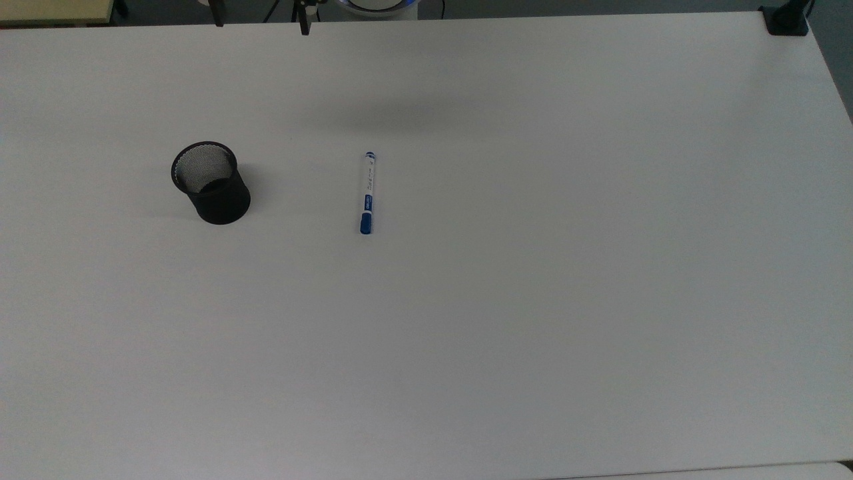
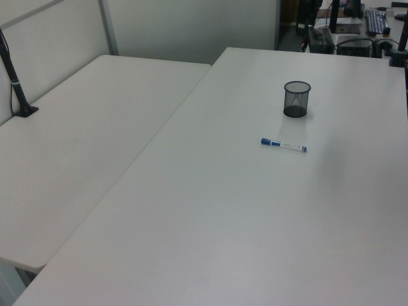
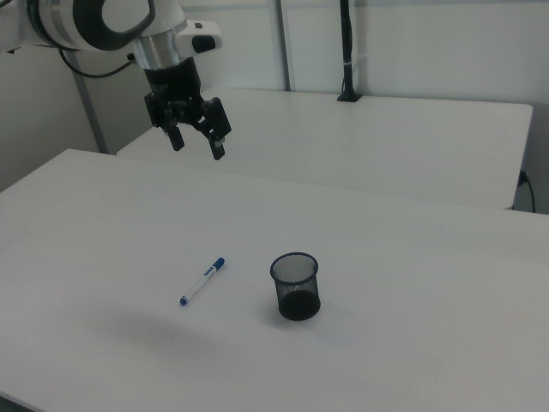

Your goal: Insert the marker

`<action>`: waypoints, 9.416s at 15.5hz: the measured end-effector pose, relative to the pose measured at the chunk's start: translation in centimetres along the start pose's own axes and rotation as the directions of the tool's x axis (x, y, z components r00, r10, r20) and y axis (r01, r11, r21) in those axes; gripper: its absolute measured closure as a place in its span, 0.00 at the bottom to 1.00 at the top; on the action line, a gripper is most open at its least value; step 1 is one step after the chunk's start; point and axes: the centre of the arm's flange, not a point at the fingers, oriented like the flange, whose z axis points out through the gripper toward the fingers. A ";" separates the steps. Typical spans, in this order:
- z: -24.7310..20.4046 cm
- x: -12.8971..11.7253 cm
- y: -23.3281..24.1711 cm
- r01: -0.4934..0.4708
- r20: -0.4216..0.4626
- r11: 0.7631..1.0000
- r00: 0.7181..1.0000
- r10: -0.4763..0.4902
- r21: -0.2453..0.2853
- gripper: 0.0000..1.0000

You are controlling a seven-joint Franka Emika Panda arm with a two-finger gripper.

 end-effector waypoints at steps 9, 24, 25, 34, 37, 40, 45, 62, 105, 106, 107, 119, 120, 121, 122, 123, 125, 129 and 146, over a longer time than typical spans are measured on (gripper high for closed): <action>0.4 -0.1 0.0 0.000 0.009 1.000 1.000 0.000 0.000 0.00; 2.7 -0.5 0.2 0.188 0.058 0.982 0.981 -0.187 0.003 0.00; 3.1 -0.6 0.3 0.224 0.068 0.975 0.972 -0.223 0.002 0.00; 13.8 0.4 -1.4 0.241 0.220 0.970 0.947 -0.234 -0.007 0.00; 16.7 1.2 -2.9 0.144 0.166 0.989 0.977 -0.136 -0.038 0.00; 19.8 1.3 -5.0 0.086 0.138 0.995 0.987 -0.078 -0.046 0.00; 26.1 2.6 -7.6 0.055 0.113 0.997 0.992 -0.049 -0.049 0.01; 33.0 3.0 -12.3 -0.005 0.085 0.999 0.996 0.009 -0.050 0.39; 19.1 -1.5 10.3 -0.191 -0.661 0.981 0.742 0.116 -0.043 0.82; 19.7 -1.4 10.3 -0.190 -0.659 0.981 0.743 0.116 -0.042 0.82; 20.3 -1.4 10.3 -0.189 -0.657 0.981 0.745 0.116 -0.041 0.82; 23.0 -1.4 10.8 -0.136 -0.625 0.987 0.779 0.051 -0.088 0.78; 23.0 -1.4 10.9 -0.137 -0.624 0.987 0.779 0.052 -0.088 0.72; 23.0 -1.4 11.0 -0.138 -0.625 0.986 0.779 0.053 -0.089 0.65; 22.9 -1.4 11.0 -0.139 -0.626 0.986 0.778 0.053 -0.089 0.64; 22.8 -1.4 11.1 -0.141 -0.628 0.986 0.777 0.054 -0.089 0.63; 22.4 -1.3 11.3 -0.146 -0.634 0.985 0.771 0.056 -0.090 0.55; 20.3 -1.2 11.4 -0.177 -0.666 0.982 0.741 0.087 -0.068 0.17; 6.4 1.4 7.2 -0.306 -0.389 0.952 0.876 0.284 0.006 0.00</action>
